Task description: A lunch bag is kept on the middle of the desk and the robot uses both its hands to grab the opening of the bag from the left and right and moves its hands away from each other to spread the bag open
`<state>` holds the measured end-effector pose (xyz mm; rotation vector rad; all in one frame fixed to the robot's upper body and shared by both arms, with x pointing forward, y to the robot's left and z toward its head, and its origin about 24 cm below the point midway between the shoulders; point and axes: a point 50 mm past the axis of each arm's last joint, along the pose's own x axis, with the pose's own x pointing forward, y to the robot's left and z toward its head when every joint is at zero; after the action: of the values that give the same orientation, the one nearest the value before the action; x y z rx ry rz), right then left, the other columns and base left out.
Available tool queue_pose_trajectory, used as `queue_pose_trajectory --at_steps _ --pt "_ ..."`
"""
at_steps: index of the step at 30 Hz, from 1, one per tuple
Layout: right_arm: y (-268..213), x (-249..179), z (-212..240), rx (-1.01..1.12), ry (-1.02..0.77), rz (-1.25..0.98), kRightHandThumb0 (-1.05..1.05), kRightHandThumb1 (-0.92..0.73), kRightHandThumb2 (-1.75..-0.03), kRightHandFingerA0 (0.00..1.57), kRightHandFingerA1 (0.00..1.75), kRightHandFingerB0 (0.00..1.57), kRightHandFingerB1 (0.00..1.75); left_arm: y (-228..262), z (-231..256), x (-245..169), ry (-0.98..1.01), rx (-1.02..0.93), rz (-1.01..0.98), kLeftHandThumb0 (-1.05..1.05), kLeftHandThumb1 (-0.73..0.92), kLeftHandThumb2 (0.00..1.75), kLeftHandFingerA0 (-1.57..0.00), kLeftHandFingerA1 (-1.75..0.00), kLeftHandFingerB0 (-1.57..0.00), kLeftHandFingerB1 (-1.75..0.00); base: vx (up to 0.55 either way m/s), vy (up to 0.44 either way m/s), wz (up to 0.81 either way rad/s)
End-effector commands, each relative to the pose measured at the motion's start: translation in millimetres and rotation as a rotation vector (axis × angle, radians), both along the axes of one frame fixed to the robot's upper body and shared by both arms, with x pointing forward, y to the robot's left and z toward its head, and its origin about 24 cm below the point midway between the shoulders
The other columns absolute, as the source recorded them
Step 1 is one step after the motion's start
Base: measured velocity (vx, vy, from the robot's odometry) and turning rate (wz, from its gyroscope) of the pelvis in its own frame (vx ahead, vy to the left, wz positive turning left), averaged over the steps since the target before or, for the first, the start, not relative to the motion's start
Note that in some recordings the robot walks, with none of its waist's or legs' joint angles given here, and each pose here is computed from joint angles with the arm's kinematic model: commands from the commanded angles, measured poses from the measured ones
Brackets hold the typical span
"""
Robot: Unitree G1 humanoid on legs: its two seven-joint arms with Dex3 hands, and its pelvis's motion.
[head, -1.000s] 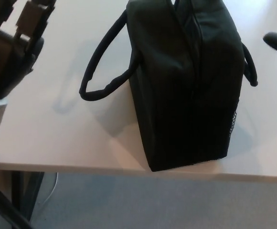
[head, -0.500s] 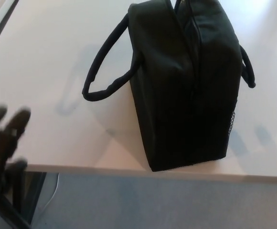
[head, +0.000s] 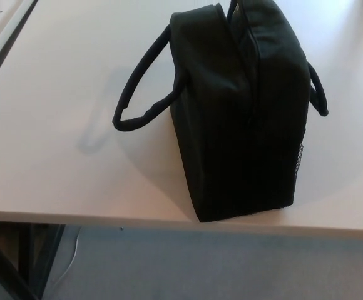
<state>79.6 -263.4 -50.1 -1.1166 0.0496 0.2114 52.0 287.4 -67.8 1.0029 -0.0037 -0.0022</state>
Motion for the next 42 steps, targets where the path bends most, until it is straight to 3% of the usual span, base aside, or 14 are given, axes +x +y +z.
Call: queue_pose_trajectory --at_steps 1,4,6,7,11,12,22,23,25,28,30,32,33,42 --pt "16.9 -22.5 -22.2 -0.017 0.186 0.098 -0.56 -0.83 -0.64 0.25 0.32 0.00 0.22 8.0 13.4 -23.0 0.040 -0.287 0.098 -0.47 0.86 0.65 -0.44 -0.37 -0.20 -0.28 0.00 0.000 0.00" --pt "21.6 -4.8 -22.7 -0.111 0.118 0.097 -0.65 -0.66 -0.93 0.17 0.45 0.00 0.19 7.8 11.6 -8.2 0.052 -0.277 0.077 -0.60 0.72 0.95 -0.33 -0.48 -0.12 -0.39 0.00 0.000 0.00" --pt "25.1 4.4 -20.9 -0.142 0.086 0.108 -0.61 -0.85 -0.65 0.22 0.31 0.00 0.24 9.5 10.2 4.6 0.059 -0.240 0.062 -0.62 0.73 0.96 -0.34 -0.48 -0.14 -0.40 0.00 0.000 0.00" --pt "25.6 9.6 -19.9 -0.139 0.063 0.112 -0.67 -0.69 -0.97 0.17 0.46 0.00 0.22 10.6 10.7 11.7 0.051 -0.229 0.057 -0.62 0.73 0.97 -0.35 -0.48 -0.14 -0.40 0.00 0.000 0.00" --pt "24.2 18.5 -17.8 -0.104 0.055 0.094 -0.62 -0.86 -0.68 0.24 0.32 0.02 0.16 12.4 14.7 22.5 0.031 -0.234 0.041 -0.60 0.73 0.96 -0.36 -0.48 -0.16 -0.41 0.00 0.000 0.00" --pt "23.0 20.7 -16.3 -0.073 0.074 0.095 -0.59 -0.86 -0.69 0.25 0.33 0.02 0.15 11.3 15.8 23.1 0.014 -0.249 0.041 -0.50 0.83 0.65 -0.50 -0.38 -0.24 -0.29 0.00 0.000 0.00" --pt "28.2 62.9 -13.5 -0.107 -0.015 0.203 -0.52 -0.79 -0.67 0.27 0.33 0.08 0.17 5.5 16.5 35.1 0.007 -0.267 0.019 -0.58 0.72 0.95 -0.44 -0.52 -0.16 -0.42 0.00 0.000 0.00" --pt "29.7 60.7 -16.5 -0.131 -0.007 0.217 -0.31 -0.61 -1.11 0.01 0.47 0.00 0.50 5.3 16.0 32.6 0.017 -0.268 0.018 -0.58 0.72 0.95 -0.42 -0.52 -0.15 -0.42 0.00 0.000 0.00" --pt "33.2 57.3 -22.0 -0.178 0.030 0.252 -0.31 -0.62 -1.11 0.00 0.47 0.00 0.49 5.6 15.9 30.6 0.026 -0.272 0.019 -0.52 0.87 0.66 -0.49 -0.39 -0.21 -0.29 0.00 0.000 0.00" --pt "36.3 54.5 -26.1 -0.206 0.033 0.284 -0.31 -0.61 -1.10 0.00 0.47 0.00 0.50 7.1 17.4 34.2 0.025 -0.271 0.014 -0.55 0.71 0.93 -0.43 -0.52 -0.15 -0.41 0.00 0.000 0.00" --pt "36.3 55.6 -26.1 -0.200 0.033 0.282 -0.53 -0.81 -0.69 0.20 0.32 0.07 0.17 7.7 17.9 36.5 0.025 -0.273 0.015 -0.54 0.71 0.93 -0.43 -0.52 -0.16 -0.41 0.00 0.000 0.00" --pt "34.5 55.8 -24.4 -0.178 0.019 0.263 -0.30 -0.64 -1.12 0.00 0.47 0.00 0.49 7.2 18.0 37.0 0.029 -0.280 0.010 -0.56 0.70 0.93 -0.43 -0.51 -0.15 -0.41 0.00 0.000 0.00" --pt "33.4 55.4 -23.5 -0.170 0.012 0.254 -0.50 -0.79 -0.66 0.22 0.32 0.11 0.23 6.7 17.7 37.0 0.031 -0.279 0.008 -0.55 0.70 0.92 -0.43 -0.51 -0.15 -0.41 0.00 0.000 0.00" --pt "31.5 50.0 -23.7 -0.168 0.013 0.249 -0.49 -0.79 -0.65 0.21 0.30 0.15 0.27 5.2 15.8 33.5 0.059 -0.288 0.001 -0.58 0.70 0.93 -0.44 -0.52 -0.14 -0.41 0.00 0.000 0.00"
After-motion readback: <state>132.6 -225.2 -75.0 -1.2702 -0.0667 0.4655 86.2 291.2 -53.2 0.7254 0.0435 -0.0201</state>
